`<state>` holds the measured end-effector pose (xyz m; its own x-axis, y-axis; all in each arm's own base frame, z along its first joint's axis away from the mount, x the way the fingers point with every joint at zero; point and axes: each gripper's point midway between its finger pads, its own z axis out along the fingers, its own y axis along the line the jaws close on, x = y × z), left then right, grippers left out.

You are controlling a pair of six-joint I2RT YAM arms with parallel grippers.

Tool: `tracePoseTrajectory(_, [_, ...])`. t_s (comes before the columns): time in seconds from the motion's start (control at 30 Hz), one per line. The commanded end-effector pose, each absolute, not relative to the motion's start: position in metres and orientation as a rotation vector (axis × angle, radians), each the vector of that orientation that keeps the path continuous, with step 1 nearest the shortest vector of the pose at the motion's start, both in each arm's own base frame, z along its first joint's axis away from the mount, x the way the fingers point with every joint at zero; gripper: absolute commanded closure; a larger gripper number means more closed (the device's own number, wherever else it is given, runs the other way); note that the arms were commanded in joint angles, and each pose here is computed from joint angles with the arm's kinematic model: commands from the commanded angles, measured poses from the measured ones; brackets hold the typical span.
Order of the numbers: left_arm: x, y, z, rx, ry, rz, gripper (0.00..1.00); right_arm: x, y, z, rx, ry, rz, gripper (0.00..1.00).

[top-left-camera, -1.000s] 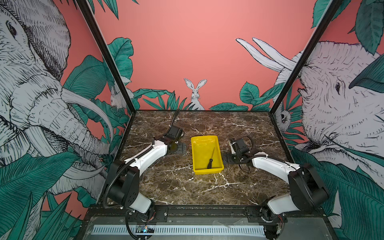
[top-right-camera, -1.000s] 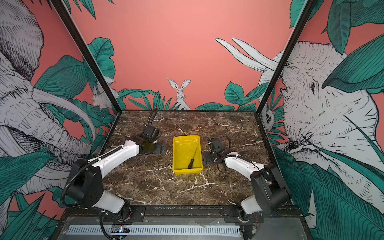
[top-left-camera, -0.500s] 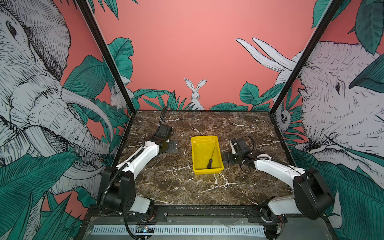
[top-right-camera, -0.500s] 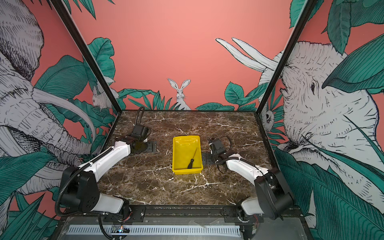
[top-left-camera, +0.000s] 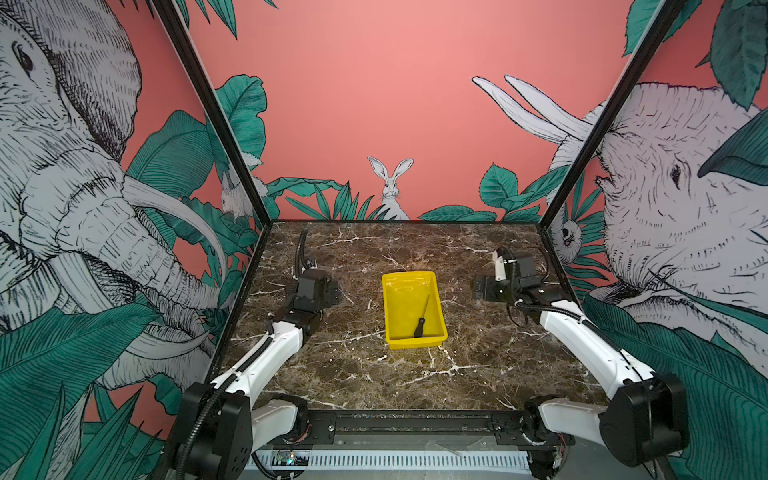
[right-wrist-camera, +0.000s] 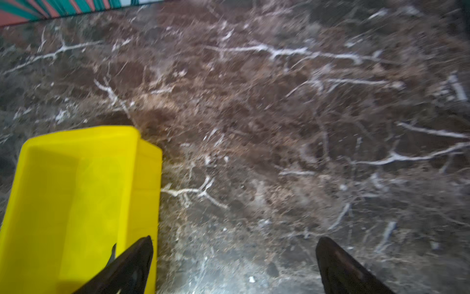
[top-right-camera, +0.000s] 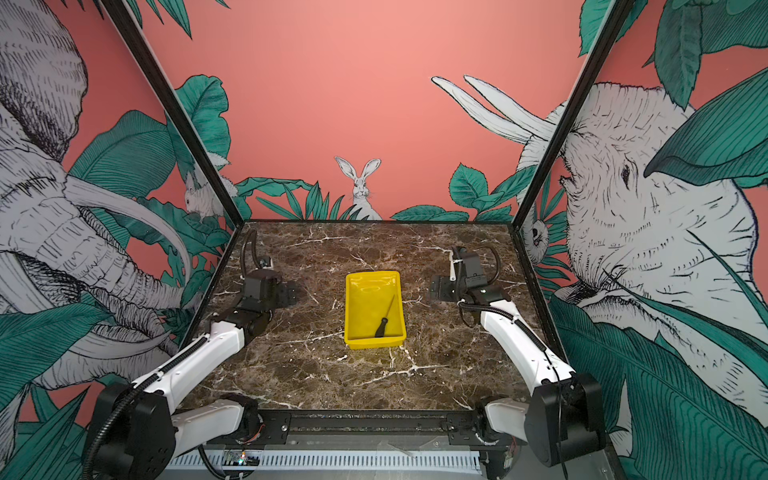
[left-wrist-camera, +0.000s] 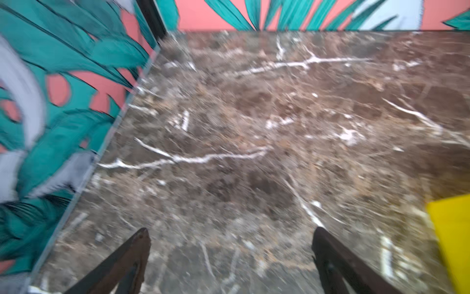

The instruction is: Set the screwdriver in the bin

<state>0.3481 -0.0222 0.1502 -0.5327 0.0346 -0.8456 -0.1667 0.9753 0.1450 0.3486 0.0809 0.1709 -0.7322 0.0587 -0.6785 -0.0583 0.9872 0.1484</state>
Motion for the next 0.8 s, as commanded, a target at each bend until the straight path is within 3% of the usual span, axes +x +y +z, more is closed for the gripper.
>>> tracePoseTrajectory(0.0, [0.365,0.000,0.185,-0.089,1.906,0.440,0.00,0.359,0.064,0.184,-0.025,2.319,0.120,0.00])
tracePoseTrajectory(0.37, [0.369,0.041,0.124,-0.140,1.893,0.260,0.00,0.385,0.004,0.150,-0.062,2.067,-0.383,0.00])
tracePoseTrajectory(0.77, [0.398,0.003,0.102,0.069,1.897,0.086,0.00,0.399,0.007,0.108,-0.141,2.008,-0.387,0.01])
